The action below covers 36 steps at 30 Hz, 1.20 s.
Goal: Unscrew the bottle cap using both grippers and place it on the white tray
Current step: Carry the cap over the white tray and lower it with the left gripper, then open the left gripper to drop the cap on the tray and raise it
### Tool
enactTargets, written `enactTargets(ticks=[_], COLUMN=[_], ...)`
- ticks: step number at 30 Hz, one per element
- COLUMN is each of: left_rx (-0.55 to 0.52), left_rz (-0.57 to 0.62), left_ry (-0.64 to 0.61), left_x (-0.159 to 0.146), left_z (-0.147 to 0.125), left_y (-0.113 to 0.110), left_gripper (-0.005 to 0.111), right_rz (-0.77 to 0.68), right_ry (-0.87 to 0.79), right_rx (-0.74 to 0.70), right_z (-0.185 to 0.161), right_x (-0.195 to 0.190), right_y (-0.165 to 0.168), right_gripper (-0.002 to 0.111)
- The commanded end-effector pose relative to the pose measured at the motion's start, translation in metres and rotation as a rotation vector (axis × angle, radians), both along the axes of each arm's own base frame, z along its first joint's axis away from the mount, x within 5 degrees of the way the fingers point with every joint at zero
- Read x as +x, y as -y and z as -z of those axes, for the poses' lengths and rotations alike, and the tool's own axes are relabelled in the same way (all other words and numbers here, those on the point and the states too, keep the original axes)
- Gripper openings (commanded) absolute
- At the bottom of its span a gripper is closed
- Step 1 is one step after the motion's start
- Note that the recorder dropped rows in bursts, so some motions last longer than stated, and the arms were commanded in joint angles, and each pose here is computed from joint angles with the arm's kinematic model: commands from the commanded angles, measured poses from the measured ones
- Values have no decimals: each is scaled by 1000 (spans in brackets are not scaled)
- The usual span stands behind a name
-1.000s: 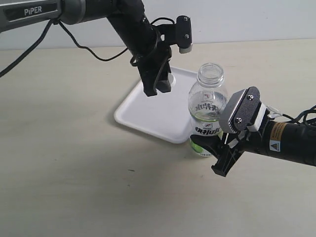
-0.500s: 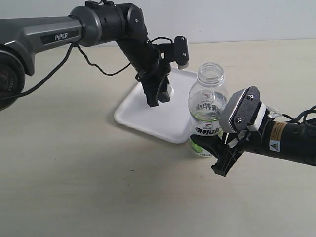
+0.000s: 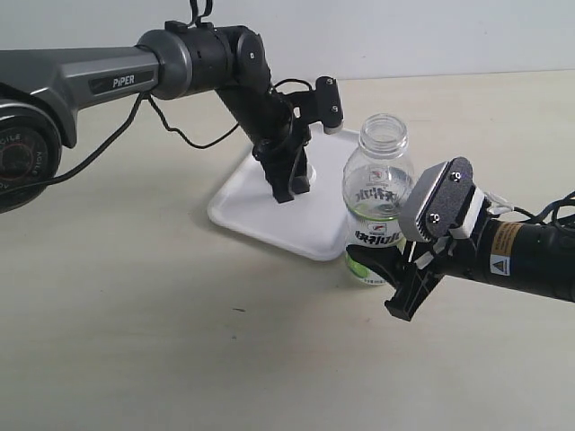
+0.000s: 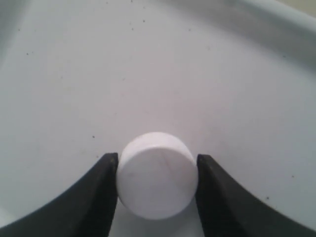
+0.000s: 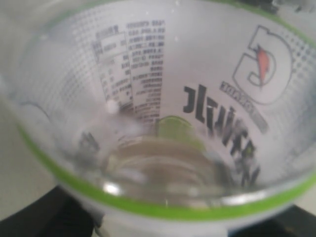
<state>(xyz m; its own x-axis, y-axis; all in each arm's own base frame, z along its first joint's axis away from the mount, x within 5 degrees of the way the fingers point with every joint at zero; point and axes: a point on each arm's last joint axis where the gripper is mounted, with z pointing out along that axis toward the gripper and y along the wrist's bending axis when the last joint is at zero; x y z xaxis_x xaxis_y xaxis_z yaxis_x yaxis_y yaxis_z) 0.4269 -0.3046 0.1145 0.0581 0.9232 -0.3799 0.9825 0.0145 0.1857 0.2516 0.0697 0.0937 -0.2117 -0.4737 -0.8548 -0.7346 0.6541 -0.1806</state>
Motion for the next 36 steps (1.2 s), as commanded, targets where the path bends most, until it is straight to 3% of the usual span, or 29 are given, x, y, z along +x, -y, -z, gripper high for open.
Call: enactTargets(ticks=[1, 10, 16, 24, 28, 33, 36], left_rx=[-21, -25, -33, -19, -16, 12, 41], left_rz=[-27, -30, -37, -65, -59, -33, -13], left_ry=[4, 11, 24, 64, 50, 23, -9], left_x=[2, 2, 4, 5, -2, -12, -20], left_z=[-6, -6, -7, -29, -54, -81, -96], left_y=[0, 0, 1, -3, -6, -13, -18], left_gripper=[43, 51, 76, 74, 52, 0, 1], right_rz=[-18, -18, -18, -9, -9, -1, 23], right_ry=[-51, -51, -51, -48, -48, -62, -73], right_rx=[-60, -60, -60, -55, -55, -68, -58], right_z=[6, 6, 6, 6, 6, 7, 7], right_x=[-4, -4, -4, -3, -3, -3, -3], right_y=[2, 2, 2, 2, 2, 3, 4], right_gripper=[0, 0, 0, 0, 0, 0, 0])
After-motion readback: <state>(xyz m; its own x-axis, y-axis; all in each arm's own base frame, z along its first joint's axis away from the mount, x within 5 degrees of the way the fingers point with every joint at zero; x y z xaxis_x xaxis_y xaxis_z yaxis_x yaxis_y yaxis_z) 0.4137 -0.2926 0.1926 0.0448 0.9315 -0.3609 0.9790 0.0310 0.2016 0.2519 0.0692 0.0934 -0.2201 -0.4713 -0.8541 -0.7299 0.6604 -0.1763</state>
